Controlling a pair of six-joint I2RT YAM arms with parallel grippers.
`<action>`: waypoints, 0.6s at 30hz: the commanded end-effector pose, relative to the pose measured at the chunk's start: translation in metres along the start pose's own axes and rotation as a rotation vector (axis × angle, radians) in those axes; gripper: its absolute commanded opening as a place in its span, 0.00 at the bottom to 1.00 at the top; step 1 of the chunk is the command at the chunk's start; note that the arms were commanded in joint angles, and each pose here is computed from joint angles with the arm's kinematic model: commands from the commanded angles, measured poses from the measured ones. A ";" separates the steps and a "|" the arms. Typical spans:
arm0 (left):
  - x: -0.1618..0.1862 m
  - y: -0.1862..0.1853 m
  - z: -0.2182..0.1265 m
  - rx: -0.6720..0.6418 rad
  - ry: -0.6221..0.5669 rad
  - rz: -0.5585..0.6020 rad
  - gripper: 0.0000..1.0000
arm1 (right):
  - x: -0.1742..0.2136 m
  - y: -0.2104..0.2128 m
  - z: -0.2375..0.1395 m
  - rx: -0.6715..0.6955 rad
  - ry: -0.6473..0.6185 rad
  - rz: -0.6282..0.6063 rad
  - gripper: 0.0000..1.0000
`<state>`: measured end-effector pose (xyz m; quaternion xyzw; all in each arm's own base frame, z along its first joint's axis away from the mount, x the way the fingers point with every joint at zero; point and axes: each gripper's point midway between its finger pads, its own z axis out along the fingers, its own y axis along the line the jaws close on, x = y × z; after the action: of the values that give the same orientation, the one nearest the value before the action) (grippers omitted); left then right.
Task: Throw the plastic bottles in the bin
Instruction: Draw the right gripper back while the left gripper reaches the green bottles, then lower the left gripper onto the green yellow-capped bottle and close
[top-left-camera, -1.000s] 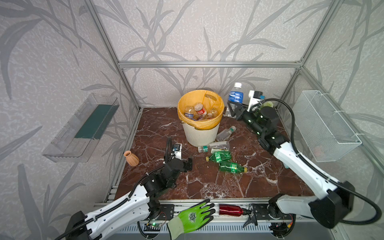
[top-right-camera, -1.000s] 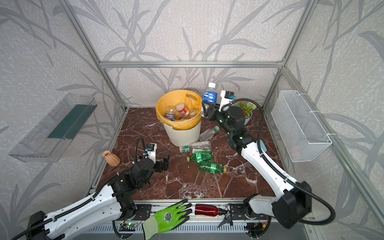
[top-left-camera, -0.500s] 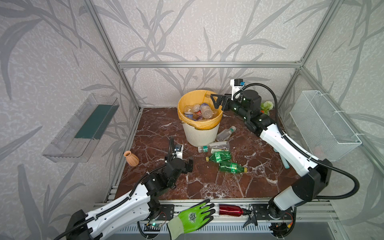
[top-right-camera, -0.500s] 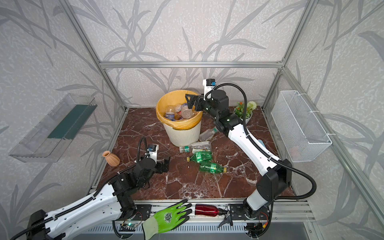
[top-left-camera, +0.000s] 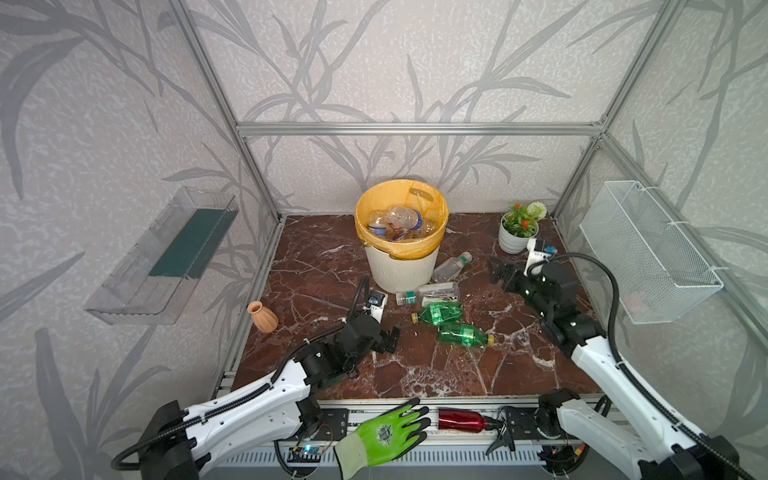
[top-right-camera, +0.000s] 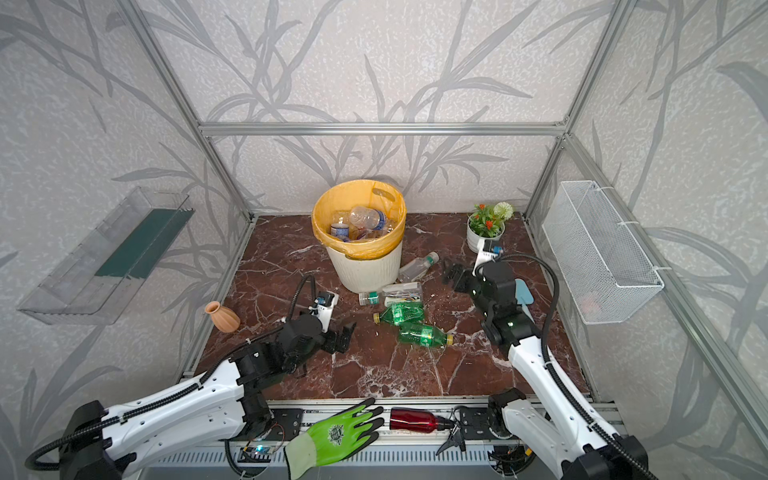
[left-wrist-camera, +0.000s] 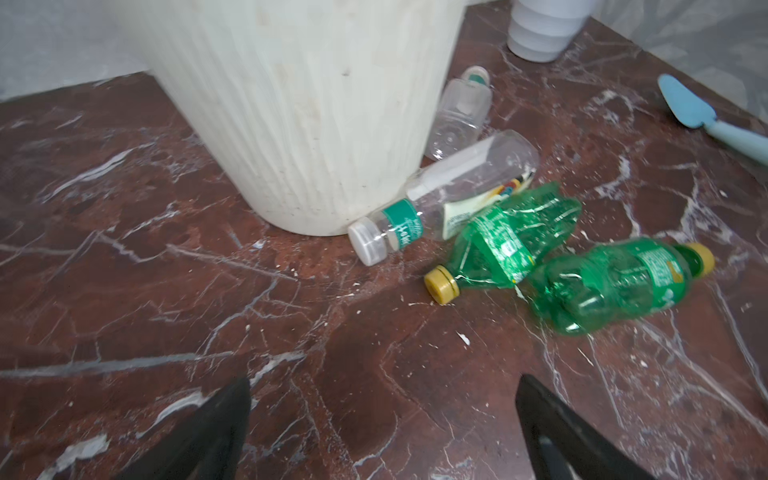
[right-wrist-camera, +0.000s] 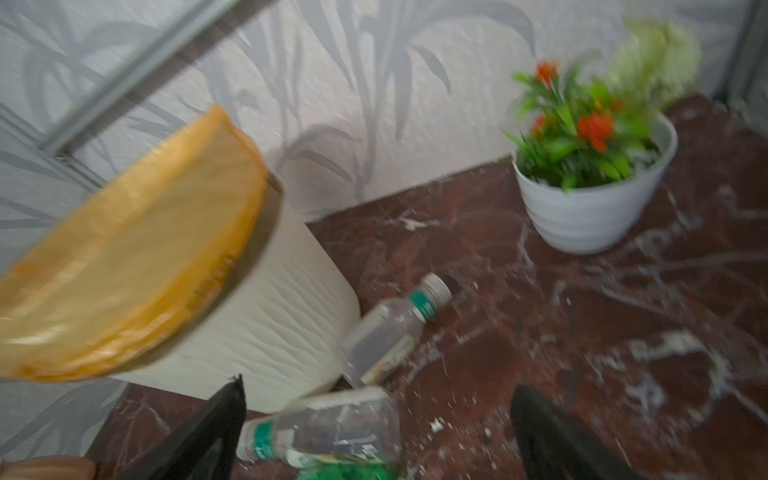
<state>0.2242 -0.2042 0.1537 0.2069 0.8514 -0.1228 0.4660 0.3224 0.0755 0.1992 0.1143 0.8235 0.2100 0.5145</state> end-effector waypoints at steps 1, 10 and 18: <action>-0.023 -0.034 0.001 0.101 -0.018 0.152 0.99 | 0.020 -0.032 -0.013 0.020 -0.032 0.137 0.99; -0.020 -0.133 0.039 0.353 0.121 0.519 0.94 | 0.050 -0.067 -0.028 0.083 -0.050 0.156 0.99; 0.001 -0.183 0.082 0.464 0.263 0.698 0.86 | 0.053 -0.079 -0.026 0.083 -0.056 0.182 0.99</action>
<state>0.2059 -0.3909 0.1212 0.5455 0.7569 -0.1246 0.3376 0.2764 0.0194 0.1298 0.2190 0.8089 0.2050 0.5057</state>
